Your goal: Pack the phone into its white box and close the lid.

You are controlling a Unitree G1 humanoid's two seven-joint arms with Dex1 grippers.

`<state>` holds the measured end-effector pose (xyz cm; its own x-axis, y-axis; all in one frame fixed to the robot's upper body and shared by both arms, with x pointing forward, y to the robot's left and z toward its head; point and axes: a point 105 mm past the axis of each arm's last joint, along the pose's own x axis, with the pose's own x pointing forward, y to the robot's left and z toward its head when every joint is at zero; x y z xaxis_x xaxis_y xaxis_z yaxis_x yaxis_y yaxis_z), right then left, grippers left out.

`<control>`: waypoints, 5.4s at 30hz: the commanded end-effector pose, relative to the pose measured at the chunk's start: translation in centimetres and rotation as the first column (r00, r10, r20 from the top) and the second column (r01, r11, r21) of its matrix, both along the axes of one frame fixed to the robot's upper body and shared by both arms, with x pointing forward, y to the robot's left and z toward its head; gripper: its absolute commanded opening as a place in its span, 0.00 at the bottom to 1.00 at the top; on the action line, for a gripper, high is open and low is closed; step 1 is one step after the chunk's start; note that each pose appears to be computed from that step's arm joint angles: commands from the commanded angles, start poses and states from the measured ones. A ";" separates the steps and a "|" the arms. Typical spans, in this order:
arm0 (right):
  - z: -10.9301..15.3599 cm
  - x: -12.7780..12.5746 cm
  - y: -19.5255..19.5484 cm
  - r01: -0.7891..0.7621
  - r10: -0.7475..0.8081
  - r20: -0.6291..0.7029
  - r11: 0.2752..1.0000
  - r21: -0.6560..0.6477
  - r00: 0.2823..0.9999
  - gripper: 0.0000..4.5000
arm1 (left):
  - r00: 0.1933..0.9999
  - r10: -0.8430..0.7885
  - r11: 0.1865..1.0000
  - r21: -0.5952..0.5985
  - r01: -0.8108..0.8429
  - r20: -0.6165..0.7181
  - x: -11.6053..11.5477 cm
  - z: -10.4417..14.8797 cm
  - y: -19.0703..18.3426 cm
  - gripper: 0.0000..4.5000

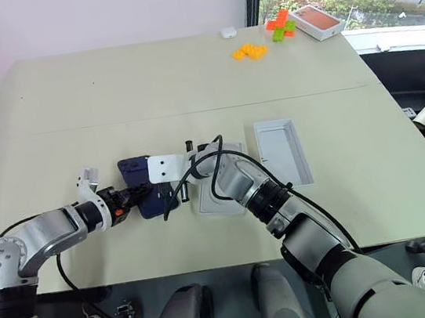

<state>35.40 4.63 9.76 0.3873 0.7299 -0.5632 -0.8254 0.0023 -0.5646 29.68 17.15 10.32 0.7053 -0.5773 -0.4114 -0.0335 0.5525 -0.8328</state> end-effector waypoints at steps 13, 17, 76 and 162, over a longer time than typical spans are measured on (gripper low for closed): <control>7.7 0.0 -1.6 0.130 -0.026 -0.269 0.917 0.376 0.963 0.00 | 0.975 -0.034 0.989 -0.132 0.064 0.218 -0.9 2.1 3.6 0.01; 9.8 -1.3 -3.5 0.158 0.030 -0.386 0.881 0.446 0.922 0.29 | 0.955 -0.083 0.988 -0.103 0.117 0.283 -0.6 3.3 4.1 0.00; 0.3 -5.2 -8.9 0.026 -0.027 -0.193 1.000 -0.007 0.981 0.09 | 0.830 -0.319 0.926 -0.035 0.375 0.457 0.2 7.3 1.2 0.00; 9.4 -3.4 -12.9 0.130 0.006 -0.299 0.891 0.435 0.954 0.85 | 0.849 -0.456 0.887 0.058 0.458 0.266 2.7 4.9 -7.2 0.99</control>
